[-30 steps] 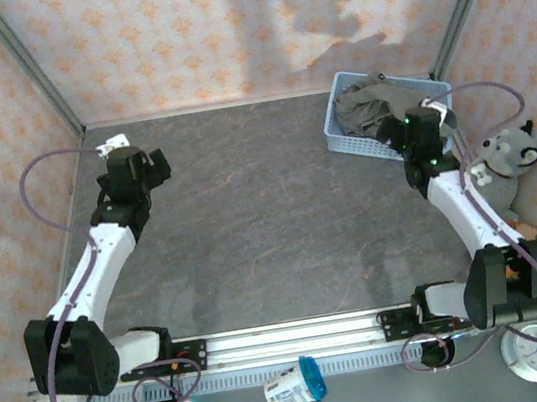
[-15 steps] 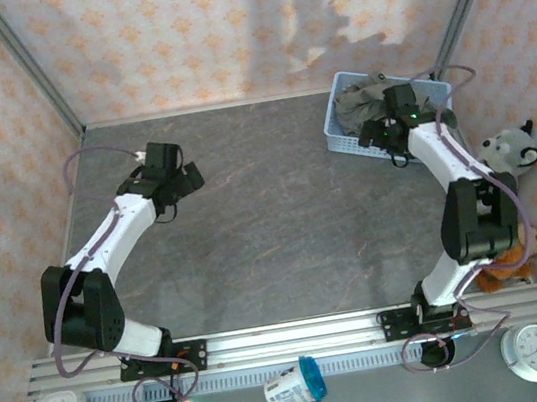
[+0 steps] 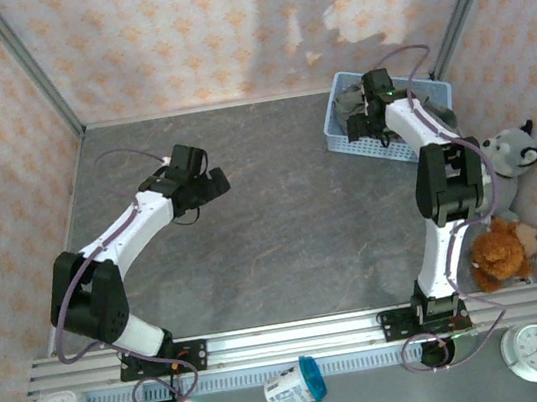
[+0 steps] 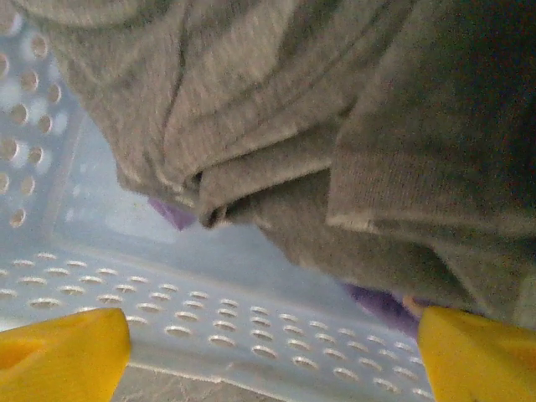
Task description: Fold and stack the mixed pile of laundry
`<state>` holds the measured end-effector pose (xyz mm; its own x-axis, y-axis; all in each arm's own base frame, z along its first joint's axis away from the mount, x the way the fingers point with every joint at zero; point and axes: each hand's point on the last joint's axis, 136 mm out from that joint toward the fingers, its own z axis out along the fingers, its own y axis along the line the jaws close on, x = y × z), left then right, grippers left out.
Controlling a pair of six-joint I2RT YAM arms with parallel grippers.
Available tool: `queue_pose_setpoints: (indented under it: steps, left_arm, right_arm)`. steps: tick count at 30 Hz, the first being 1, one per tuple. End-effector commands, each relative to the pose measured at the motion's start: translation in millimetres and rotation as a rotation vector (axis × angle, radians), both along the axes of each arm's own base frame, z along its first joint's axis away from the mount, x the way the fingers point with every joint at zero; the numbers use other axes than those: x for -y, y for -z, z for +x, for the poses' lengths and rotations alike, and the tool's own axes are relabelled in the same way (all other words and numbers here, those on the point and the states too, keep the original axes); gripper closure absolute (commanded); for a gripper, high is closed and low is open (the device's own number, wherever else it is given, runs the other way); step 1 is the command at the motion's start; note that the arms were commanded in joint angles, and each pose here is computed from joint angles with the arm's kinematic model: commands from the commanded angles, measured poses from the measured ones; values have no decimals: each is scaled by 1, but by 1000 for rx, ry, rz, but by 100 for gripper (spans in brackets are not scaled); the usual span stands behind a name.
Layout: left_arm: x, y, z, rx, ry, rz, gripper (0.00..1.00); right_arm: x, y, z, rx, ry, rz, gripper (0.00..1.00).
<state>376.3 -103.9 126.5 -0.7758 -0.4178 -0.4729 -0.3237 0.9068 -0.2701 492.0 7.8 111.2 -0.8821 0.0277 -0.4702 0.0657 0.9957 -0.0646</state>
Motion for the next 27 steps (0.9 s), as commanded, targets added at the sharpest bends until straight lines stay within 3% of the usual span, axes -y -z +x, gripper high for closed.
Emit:
queue_pose_setpoints:
  steps: [1, 11, 19, 27]
  left_arm:
    - [9, 3, -6, -18, 34, -34, 0]
    - [30, -12, 19, 7, 73, -80, 0]
    - [56, -17, 29, 11, 116, -106, 0]
    - [55, -10, 14, 0, 105, -105, 0]
  right_arm:
    - [5, 16, -5, -61, -45, -29, 4]
    - [-51, 27, -59, -126, -78, 243, 1]
    - [-94, 16, -88, -122, -107, 282, 1]
    - [-120, 9, -112, -135, -211, 260, 1]
